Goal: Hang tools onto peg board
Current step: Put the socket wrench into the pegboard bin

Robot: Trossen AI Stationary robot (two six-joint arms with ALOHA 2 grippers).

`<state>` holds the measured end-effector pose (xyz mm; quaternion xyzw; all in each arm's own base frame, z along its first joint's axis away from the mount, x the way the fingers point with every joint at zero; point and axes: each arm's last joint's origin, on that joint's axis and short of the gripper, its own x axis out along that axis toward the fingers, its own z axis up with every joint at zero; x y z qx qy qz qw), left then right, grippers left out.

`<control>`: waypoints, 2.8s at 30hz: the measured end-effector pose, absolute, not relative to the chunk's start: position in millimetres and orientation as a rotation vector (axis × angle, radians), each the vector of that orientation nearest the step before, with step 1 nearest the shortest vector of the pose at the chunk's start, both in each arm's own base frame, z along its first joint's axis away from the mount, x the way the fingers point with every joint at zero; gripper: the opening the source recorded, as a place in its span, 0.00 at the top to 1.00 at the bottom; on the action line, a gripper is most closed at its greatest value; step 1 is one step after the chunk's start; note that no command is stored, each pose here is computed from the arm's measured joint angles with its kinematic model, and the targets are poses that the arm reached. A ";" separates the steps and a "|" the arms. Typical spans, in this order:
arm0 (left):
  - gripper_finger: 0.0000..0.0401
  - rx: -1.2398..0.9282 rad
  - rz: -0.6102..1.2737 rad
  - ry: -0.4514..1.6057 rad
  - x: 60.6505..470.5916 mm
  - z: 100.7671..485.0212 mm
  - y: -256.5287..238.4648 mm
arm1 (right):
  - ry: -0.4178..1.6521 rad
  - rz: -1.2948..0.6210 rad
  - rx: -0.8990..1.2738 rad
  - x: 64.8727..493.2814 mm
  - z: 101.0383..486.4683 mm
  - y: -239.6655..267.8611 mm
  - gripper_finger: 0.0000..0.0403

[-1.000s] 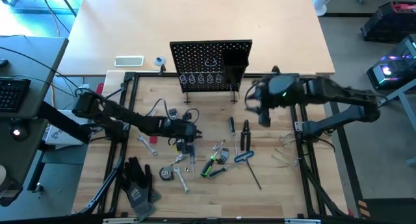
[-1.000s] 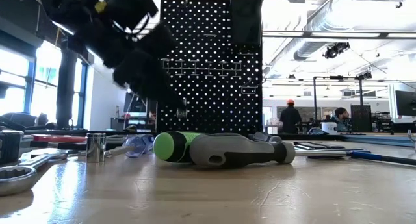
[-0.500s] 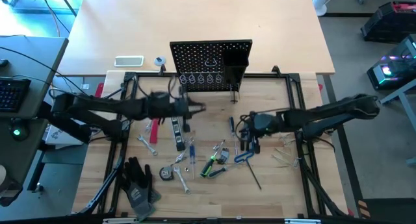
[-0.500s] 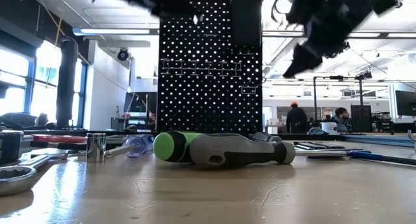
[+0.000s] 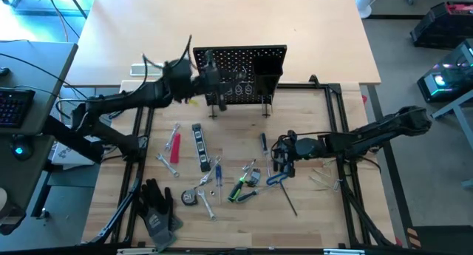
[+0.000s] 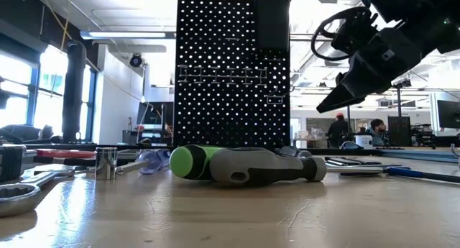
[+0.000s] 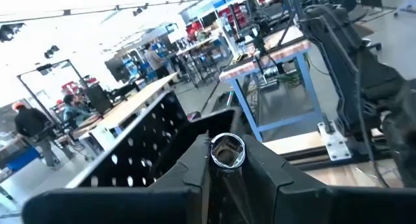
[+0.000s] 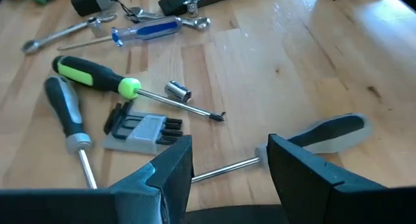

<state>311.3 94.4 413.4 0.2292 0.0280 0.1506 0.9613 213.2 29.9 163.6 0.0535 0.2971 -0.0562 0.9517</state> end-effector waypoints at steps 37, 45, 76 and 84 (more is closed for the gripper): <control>0.73 0.390 0.299 0.305 370.4 437.0 158.3 | 0.550 -0.132 0.047 215.8 167.9 30.3 0.53; 0.73 0.414 0.292 0.317 368.5 439.5 151.4 | 0.550 -0.133 0.050 215.8 167.8 30.2 0.53; 0.72 0.235 0.074 1.103 323.1 287.9 -41.7 | 0.558 -0.106 0.038 214.6 167.2 35.7 0.53; 0.72 0.082 0.035 1.224 308.7 233.1 -46.3 | 0.554 -0.106 0.030 213.5 167.4 41.0 0.53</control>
